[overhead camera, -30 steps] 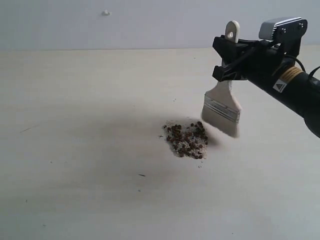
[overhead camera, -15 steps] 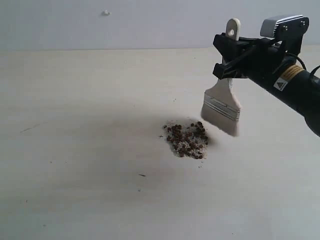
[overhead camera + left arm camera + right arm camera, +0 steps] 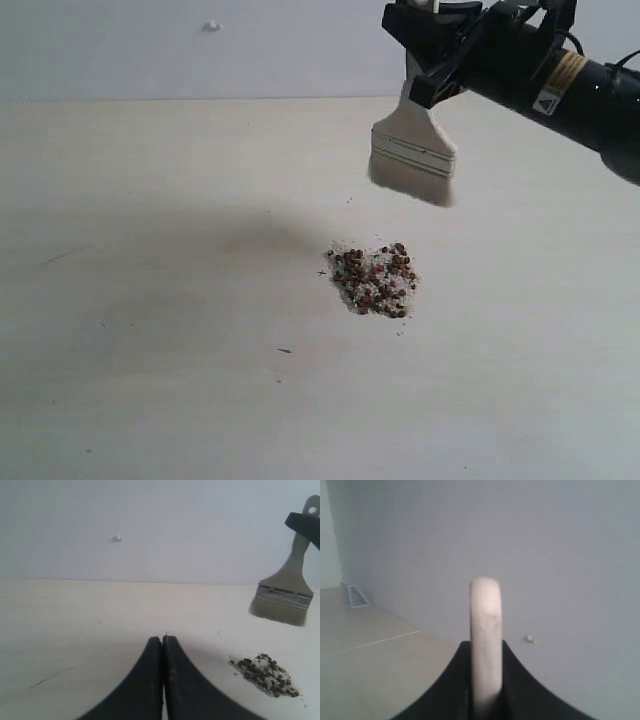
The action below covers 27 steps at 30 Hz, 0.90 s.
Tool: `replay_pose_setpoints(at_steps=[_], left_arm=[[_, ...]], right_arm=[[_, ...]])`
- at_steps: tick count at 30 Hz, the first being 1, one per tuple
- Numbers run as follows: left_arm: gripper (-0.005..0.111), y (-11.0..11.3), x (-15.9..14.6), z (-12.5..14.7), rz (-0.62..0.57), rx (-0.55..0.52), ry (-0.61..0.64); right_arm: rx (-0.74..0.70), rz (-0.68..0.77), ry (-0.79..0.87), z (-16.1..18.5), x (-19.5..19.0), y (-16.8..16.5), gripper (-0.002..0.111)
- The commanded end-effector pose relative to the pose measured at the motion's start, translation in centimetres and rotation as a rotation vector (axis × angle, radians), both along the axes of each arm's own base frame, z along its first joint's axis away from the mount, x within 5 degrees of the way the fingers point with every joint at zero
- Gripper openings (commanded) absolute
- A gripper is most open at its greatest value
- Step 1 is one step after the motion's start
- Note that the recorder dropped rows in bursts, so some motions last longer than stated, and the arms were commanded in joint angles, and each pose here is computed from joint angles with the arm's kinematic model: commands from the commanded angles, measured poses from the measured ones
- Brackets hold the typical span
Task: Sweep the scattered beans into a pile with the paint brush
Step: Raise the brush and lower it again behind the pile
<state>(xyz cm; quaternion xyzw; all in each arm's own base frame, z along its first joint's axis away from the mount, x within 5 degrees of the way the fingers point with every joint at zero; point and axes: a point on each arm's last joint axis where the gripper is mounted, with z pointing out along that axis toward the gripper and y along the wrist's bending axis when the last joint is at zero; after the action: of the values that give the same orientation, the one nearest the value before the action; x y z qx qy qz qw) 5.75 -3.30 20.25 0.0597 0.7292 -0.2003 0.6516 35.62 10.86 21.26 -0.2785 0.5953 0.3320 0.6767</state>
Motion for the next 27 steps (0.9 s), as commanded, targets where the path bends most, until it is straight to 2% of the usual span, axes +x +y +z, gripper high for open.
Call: replay_pose_setpoints(at_steps=[1, 9, 15, 27], left_arm=[[0.0, 0.0, 0.0, -0.1, -0.008, 0.004, 0.003], [0.0, 0.0, 0.0, -0.1, -0.008, 0.004, 0.003], [0.0, 0.0, 0.0, -0.1, -0.008, 0.004, 0.003], [0.0, 0.0, 0.0, -0.1, -0.008, 0.004, 0.003]], right_arm=[[-0.021, 0.074, 0.079, -1.5, 1.8, -1.6, 0.0], [-0.023, 0.101, 0.192, -5.4, 4.9, -2.9, 0.0], [-0.009, 0.111, 0.219, -6.4, 5.8, -2.8, 0.0], [-0.068, 0.213, 0.283, -7.0, 5.0, -2.3, 0.0]])
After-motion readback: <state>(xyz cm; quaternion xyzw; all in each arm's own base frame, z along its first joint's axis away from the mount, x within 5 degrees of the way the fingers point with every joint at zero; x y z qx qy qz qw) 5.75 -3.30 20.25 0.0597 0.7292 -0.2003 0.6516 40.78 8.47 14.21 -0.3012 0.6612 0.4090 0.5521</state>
